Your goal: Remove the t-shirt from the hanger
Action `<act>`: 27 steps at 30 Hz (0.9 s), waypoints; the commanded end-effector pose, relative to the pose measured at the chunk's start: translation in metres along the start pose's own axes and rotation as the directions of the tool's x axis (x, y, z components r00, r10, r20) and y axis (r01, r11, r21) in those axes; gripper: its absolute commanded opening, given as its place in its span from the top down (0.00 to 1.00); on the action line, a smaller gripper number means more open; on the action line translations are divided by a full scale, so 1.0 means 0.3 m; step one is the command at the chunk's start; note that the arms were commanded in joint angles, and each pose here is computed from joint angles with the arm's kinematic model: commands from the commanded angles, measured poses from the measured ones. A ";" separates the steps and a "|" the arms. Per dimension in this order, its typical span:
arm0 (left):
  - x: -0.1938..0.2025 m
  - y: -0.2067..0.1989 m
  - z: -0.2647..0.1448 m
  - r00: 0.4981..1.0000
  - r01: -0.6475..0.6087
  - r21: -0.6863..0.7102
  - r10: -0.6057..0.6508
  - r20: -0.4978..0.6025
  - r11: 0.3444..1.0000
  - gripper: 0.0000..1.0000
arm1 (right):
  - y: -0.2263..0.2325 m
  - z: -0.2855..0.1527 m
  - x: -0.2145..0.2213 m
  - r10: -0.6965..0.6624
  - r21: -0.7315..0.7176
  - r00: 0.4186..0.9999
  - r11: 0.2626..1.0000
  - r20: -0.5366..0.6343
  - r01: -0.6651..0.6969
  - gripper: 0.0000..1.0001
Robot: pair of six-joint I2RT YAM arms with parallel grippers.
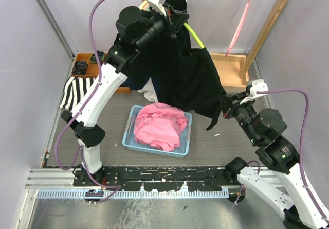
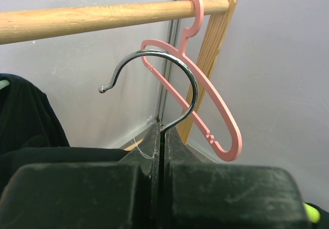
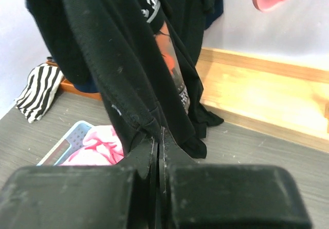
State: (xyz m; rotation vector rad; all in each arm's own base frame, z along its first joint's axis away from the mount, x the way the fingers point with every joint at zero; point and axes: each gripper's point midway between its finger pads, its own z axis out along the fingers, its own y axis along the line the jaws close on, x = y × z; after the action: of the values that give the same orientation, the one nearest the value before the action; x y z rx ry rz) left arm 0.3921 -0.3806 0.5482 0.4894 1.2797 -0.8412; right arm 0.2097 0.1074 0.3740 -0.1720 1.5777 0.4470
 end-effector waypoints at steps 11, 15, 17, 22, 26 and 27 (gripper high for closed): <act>-0.228 0.046 -0.045 0.984 -0.016 -0.047 0.024 0.177 0.999 1.00 | -0.136 0.037 0.183 0.129 0.285 0.980 0.955 -0.148 -0.083 0.99; -0.233 0.050 -0.046 0.983 -0.011 -0.048 0.020 0.181 0.999 1.00 | -0.129 0.057 0.250 0.157 0.293 0.966 0.952 -0.206 -0.093 0.99; -0.235 0.049 -0.044 0.983 -0.009 -0.046 0.017 0.183 0.999 1.00 | -0.128 0.059 0.279 0.171 0.296 0.960 0.950 -0.221 -0.101 0.99; -0.238 0.048 -0.042 0.983 -0.007 -0.044 0.015 0.185 0.999 1.00 | -0.126 0.056 0.340 0.194 0.299 0.948 0.947 -0.253 -0.115 0.99; -0.234 0.049 -0.042 0.983 -0.007 -0.044 0.014 0.181 0.999 1.00 | -0.123 0.046 0.332 0.192 0.284 0.953 0.951 -0.236 -0.122 0.99; -0.232 0.049 -0.043 0.984 -0.006 -0.044 0.014 0.180 0.999 1.00 | -0.122 0.041 0.319 0.186 0.275 0.957 0.954 -0.223 -0.122 0.99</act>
State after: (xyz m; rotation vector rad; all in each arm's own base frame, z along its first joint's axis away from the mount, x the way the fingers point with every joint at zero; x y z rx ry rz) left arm 0.3976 -0.3706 0.5495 0.4613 1.3050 -0.8422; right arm 0.2332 0.0970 0.2691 0.0975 1.9100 0.3272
